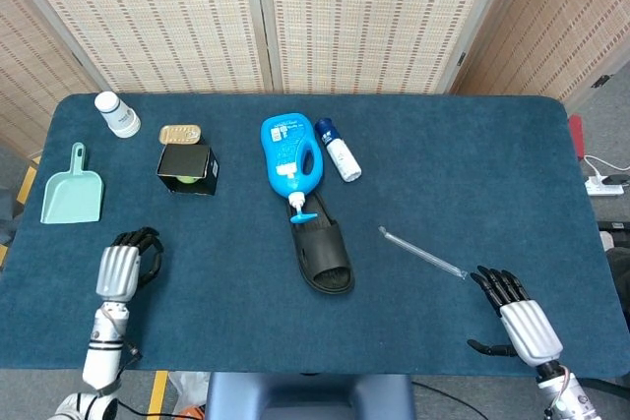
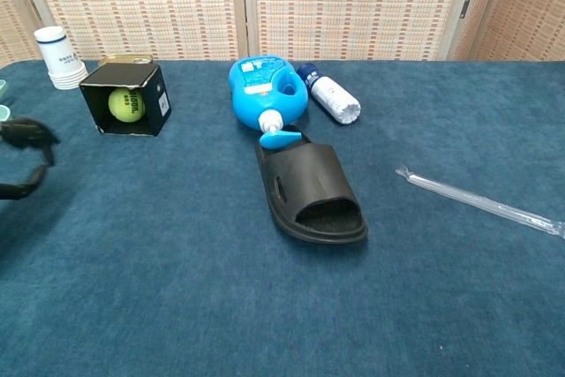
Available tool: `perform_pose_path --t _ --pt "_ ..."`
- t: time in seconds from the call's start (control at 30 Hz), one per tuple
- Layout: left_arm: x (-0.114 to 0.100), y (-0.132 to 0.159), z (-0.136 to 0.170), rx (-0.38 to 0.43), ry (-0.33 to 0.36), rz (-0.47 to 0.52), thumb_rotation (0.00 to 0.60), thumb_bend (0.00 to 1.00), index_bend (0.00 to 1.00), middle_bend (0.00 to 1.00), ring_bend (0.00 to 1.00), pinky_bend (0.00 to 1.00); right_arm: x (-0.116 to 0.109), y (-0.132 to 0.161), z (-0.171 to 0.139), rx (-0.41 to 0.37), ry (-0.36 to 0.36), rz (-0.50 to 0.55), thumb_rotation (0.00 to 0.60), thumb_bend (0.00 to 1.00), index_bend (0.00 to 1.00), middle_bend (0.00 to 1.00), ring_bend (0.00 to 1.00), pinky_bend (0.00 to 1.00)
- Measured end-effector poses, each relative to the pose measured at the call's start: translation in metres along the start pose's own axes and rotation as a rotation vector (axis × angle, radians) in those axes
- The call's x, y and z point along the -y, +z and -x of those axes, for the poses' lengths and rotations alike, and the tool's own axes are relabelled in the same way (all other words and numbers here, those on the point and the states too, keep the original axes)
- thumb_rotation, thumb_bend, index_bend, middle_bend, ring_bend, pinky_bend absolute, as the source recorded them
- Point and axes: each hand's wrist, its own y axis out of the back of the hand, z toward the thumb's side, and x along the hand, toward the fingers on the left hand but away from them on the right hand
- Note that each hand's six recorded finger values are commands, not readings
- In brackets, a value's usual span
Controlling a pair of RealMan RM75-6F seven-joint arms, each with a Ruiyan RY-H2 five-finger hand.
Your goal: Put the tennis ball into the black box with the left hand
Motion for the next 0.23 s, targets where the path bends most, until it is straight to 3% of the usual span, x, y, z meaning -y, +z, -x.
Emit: perform_pose_path --t 0.1,0.23 --pt "-0.022 -0.005 0.045 0.010 0.058 0.009 0.600 0.62 1.00 1.00 1.00 1.00 0.000 0.000 -0.001 0.002 -0.005 0.005 0.600 0.00 0.00 0.00 0.00 0.00" --pt "-0.038 -0.018 0.105 -0.038 0.027 0.033 0.600 0.63 1.00 1.00 1.00 1.00 0.000 -0.001 -0.001 0.008 -0.004 0.005 0.600 0.00 0.00 0.00 0.00 0.00"
